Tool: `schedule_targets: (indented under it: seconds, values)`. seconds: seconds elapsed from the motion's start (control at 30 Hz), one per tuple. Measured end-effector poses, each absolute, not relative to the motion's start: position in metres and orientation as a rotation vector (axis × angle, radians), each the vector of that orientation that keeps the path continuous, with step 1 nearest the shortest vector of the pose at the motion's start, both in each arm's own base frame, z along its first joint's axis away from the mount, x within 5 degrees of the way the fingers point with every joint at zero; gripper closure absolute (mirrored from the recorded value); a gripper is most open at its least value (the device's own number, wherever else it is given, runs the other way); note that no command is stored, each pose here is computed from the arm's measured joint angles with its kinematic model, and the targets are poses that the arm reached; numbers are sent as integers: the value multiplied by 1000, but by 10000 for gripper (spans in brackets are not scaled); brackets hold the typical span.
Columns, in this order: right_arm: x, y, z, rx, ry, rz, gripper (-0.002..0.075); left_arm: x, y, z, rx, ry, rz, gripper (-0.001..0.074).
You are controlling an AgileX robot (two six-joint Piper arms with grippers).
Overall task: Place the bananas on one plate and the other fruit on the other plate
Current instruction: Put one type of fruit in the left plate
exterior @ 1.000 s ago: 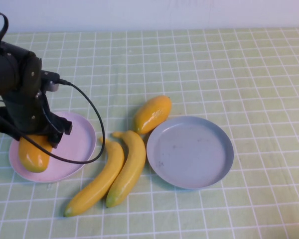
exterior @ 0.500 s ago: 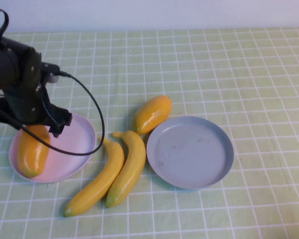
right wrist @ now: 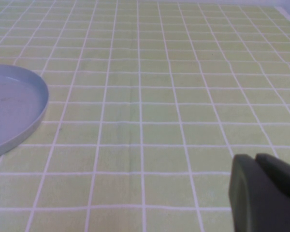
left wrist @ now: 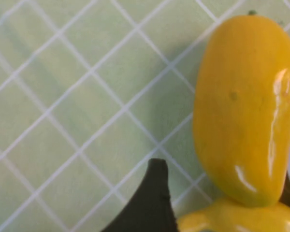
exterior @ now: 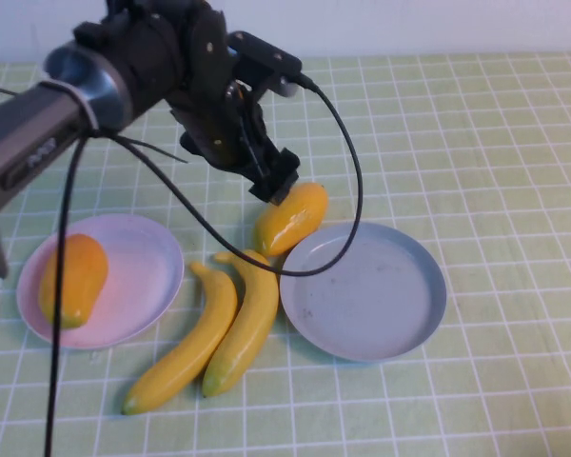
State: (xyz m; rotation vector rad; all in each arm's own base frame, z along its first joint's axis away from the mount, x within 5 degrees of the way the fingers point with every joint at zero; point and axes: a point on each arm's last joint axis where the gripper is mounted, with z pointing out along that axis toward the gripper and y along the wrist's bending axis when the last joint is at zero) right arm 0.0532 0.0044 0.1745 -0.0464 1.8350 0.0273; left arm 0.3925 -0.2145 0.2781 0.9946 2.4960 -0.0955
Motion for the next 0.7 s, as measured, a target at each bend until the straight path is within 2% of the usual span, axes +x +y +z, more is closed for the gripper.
schedule_targets:
  seconds: [0.3, 0.7]
  values:
    - [53, 4, 174, -47, 1837, 28, 742, 410, -243, 234, 1256, 2464, -66, 83]
    - [53, 4, 174, -47, 1837, 28, 742, 418, -255, 231, 1262, 2330, -78, 83]
